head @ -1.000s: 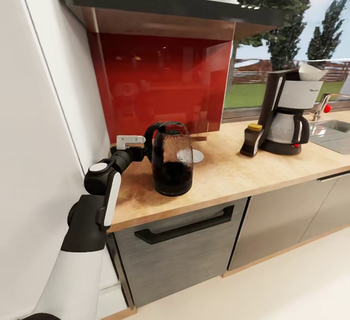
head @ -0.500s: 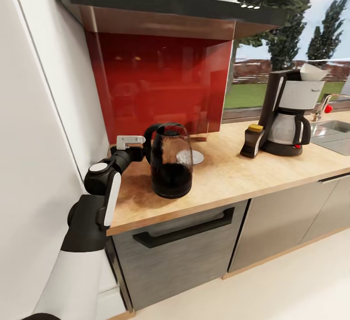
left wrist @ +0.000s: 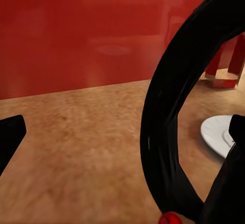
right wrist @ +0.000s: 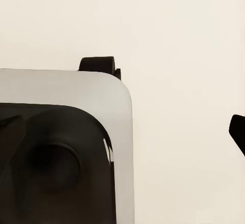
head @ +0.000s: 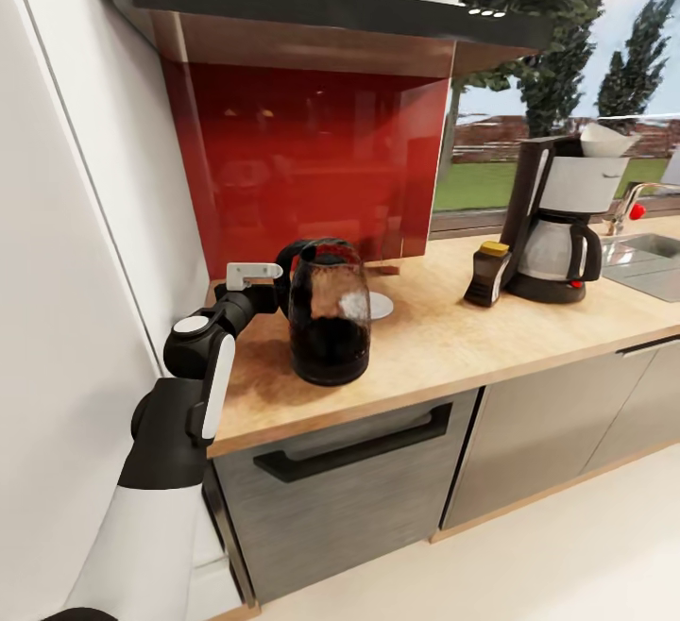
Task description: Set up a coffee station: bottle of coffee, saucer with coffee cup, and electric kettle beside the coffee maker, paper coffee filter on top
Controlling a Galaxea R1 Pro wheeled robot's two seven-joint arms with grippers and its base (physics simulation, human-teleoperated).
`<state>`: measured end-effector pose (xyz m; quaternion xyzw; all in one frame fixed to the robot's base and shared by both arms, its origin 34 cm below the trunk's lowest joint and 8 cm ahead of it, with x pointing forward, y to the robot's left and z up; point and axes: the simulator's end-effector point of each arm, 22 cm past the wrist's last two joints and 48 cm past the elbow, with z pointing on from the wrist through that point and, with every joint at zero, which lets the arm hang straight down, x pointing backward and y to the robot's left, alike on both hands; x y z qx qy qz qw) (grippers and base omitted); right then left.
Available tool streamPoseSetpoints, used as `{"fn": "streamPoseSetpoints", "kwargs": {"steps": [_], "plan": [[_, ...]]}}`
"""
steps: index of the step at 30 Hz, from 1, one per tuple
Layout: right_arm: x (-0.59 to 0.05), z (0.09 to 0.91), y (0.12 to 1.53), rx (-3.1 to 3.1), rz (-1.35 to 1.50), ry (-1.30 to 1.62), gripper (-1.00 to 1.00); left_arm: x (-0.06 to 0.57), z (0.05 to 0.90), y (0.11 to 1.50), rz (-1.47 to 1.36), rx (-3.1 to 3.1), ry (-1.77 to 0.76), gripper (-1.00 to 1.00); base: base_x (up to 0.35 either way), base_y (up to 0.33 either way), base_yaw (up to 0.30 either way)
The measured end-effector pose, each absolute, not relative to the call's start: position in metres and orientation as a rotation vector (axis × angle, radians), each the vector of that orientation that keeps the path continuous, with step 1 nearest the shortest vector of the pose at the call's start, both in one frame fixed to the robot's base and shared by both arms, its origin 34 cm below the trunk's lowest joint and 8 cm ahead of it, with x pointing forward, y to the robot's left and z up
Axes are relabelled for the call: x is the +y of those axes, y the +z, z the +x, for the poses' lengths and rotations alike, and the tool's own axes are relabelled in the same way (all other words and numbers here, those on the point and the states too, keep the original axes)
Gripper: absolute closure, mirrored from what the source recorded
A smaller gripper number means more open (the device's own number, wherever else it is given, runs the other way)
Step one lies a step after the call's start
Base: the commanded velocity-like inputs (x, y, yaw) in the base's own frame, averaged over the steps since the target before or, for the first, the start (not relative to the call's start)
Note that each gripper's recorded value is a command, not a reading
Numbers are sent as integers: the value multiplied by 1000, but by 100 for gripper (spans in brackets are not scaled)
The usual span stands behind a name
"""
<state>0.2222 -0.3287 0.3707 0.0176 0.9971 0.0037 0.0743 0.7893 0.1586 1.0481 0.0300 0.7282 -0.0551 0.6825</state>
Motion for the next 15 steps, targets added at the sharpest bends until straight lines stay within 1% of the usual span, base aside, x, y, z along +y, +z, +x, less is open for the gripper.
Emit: {"fn": "streamPoseSetpoints", "kwargs": {"steps": [4, 15], "plan": [[-329, 222, 371, 2992, 53, 11, -100, 159, 789, 1048, 67, 1633, -122, -100, 59, 0, 0], [-329, 222, 371, 2992, 53, 11, -100, 159, 789, 1049, 68, 1632, -122, -100, 9, 0, 0]]}}
